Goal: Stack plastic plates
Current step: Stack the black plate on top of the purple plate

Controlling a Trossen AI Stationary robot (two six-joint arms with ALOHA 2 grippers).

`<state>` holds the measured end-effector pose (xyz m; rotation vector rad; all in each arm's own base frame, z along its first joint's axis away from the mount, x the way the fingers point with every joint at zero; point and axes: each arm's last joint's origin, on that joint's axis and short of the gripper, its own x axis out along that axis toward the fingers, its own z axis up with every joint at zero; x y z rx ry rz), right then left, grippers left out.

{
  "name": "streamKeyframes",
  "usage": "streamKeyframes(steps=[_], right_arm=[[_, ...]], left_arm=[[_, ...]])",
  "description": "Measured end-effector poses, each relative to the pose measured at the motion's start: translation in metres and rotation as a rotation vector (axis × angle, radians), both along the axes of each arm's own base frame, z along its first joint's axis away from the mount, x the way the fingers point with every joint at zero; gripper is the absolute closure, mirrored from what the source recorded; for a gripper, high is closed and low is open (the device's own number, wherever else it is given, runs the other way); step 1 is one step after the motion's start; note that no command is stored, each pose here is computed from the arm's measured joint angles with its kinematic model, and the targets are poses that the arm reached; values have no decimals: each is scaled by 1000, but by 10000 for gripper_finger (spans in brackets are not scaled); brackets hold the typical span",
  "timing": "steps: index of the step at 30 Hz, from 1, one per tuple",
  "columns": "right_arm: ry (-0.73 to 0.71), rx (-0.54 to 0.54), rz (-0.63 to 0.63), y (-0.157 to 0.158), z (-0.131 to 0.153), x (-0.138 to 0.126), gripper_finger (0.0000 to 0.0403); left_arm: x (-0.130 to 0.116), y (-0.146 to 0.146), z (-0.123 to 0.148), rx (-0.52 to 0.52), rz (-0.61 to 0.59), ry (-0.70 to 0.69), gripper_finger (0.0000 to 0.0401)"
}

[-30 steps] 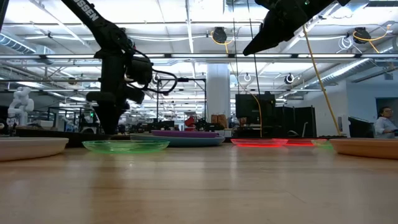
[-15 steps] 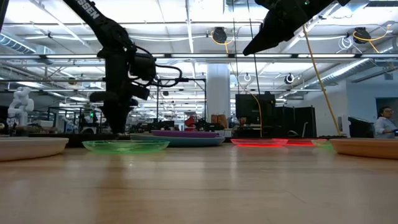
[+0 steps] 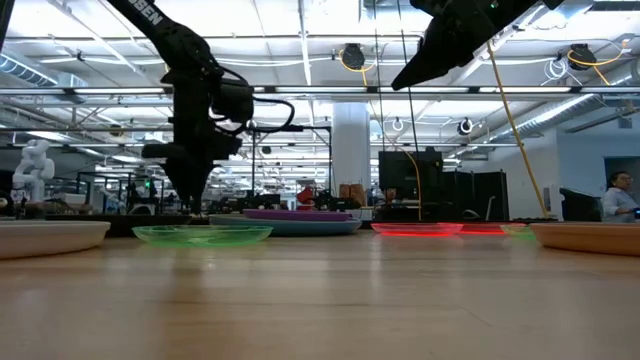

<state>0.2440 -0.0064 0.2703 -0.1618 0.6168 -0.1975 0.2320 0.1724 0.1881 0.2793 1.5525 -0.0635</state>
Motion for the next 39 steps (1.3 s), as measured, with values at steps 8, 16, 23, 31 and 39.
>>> streamKeyframes(steps=[8, 16, 23, 31, 39], right_arm=[[11, 0, 0, 0, -1, -1, 310], [12, 0, 0, 0, -1, -1, 310], [13, 0, 0, 0, -1, -1, 310], [13, 0, 0, 0, -1, -1, 310], [13, 0, 0, 0, -1, -1, 310]], left_arm=[[-3, -2, -1, -21, -121, 39, 240], [-4, 1, -1, -20, -156, 36, 240], [-8, 7, -1, -34, -152, 18, 240], [-10, 14, -1, -27, -130, -19, 240], [-10, 15, 0, -37, -128, -44, 240]])
